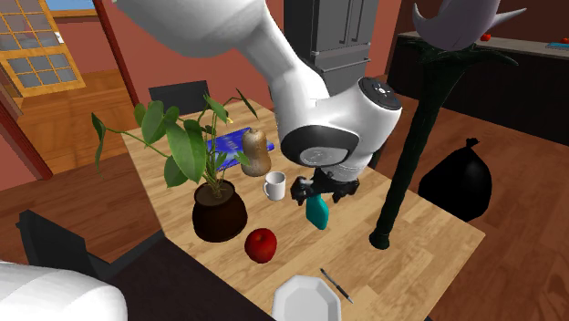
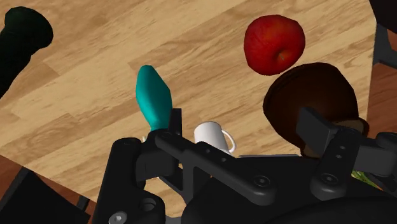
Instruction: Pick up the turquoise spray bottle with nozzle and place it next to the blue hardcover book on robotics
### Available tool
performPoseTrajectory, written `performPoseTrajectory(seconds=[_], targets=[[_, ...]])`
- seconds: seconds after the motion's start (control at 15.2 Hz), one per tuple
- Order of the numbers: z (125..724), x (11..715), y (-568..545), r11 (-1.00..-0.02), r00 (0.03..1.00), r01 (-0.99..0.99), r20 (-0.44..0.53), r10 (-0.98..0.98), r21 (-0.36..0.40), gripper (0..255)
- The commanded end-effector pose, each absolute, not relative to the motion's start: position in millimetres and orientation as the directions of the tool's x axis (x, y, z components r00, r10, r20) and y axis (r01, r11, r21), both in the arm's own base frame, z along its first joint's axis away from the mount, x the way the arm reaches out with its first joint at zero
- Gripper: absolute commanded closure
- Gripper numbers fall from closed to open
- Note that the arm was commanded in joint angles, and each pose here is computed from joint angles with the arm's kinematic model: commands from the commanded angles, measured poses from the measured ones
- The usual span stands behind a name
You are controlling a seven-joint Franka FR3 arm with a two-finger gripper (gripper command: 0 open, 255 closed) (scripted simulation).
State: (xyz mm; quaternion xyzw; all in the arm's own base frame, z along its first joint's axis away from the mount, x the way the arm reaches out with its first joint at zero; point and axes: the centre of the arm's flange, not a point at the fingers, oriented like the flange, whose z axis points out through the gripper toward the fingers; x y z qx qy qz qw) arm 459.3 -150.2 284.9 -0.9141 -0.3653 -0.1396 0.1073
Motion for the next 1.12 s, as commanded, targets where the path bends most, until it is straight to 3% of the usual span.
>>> performPoseTrajectory(seconds=[0.0,1.06], targets=[[264,477,-154,-0.673,0.652,0.735,0.361,0.667,-0.085,0],[108,627,-141,-0.349,0.308,0.937,0.505,0.806,-0.014,0]])
